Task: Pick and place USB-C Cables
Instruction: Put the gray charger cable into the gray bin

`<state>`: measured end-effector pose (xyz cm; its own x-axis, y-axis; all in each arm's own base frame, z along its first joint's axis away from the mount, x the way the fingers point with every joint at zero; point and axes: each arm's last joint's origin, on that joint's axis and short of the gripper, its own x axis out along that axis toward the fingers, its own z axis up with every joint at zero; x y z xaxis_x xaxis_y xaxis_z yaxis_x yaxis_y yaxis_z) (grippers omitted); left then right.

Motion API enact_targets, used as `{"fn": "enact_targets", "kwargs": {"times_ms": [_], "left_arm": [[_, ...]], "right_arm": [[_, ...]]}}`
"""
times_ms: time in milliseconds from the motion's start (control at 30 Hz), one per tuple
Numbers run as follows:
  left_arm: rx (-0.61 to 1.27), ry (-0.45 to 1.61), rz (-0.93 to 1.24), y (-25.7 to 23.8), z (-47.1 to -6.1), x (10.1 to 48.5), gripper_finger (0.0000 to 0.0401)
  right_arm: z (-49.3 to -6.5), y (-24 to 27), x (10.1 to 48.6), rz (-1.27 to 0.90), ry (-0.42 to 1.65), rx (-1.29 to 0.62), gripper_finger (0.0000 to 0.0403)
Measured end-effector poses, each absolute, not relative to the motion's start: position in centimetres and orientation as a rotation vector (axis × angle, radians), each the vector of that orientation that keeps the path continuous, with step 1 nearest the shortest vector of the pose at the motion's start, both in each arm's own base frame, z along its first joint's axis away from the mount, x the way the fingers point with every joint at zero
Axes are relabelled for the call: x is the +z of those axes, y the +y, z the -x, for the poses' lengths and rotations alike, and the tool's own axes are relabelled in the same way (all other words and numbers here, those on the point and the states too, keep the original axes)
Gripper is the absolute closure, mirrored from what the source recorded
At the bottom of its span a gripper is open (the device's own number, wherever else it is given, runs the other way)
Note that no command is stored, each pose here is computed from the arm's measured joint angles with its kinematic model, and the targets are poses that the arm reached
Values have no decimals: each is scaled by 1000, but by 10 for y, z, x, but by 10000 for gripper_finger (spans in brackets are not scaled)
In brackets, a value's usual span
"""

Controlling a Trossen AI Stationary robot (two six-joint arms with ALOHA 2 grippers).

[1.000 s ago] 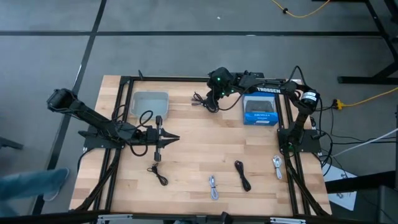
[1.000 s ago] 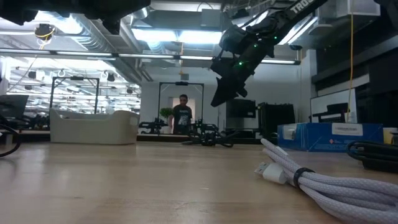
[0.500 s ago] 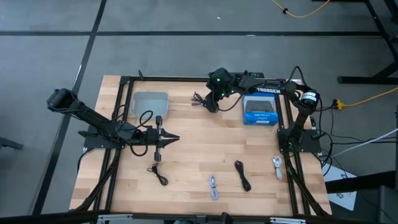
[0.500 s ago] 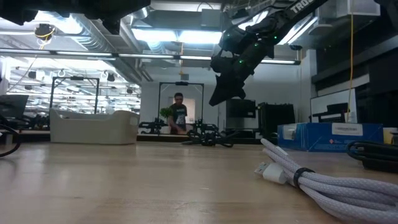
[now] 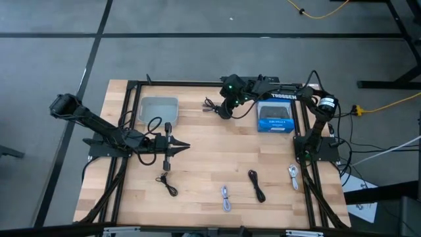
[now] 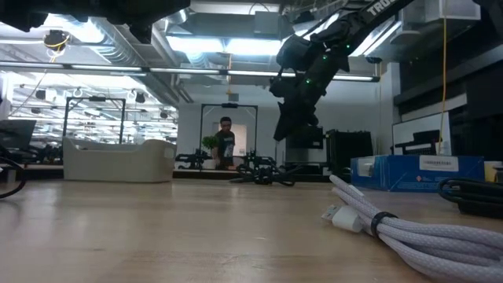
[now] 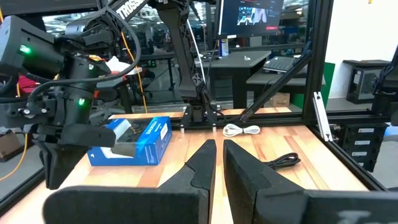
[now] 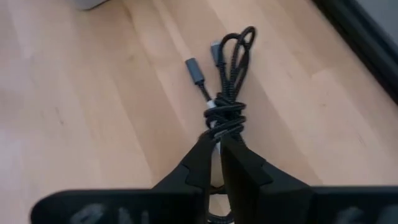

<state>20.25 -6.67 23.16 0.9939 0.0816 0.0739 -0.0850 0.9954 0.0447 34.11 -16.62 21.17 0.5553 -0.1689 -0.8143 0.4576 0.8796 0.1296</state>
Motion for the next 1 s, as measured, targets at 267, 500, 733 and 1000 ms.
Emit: {"fn": "enact_targets", "kwargs": {"times_ms": [267, 500, 733, 1000], "left_arm": [[83, -72, -48, -67, -203, 232, 376], [84, -72, -48, -67, -203, 232, 376], [84, -72, -48, -67, -203, 232, 376], [84, -72, -48, -67, -203, 232, 376]], "right_arm": [[-336, -170, 210, -412, 934, -475, 360], [-340, -159, 209, -273, 977, -312, 360], [-341, -158, 209, -183, 988, -288, 360], [-346, -156, 206, -143, 975, -230, 360]]}}
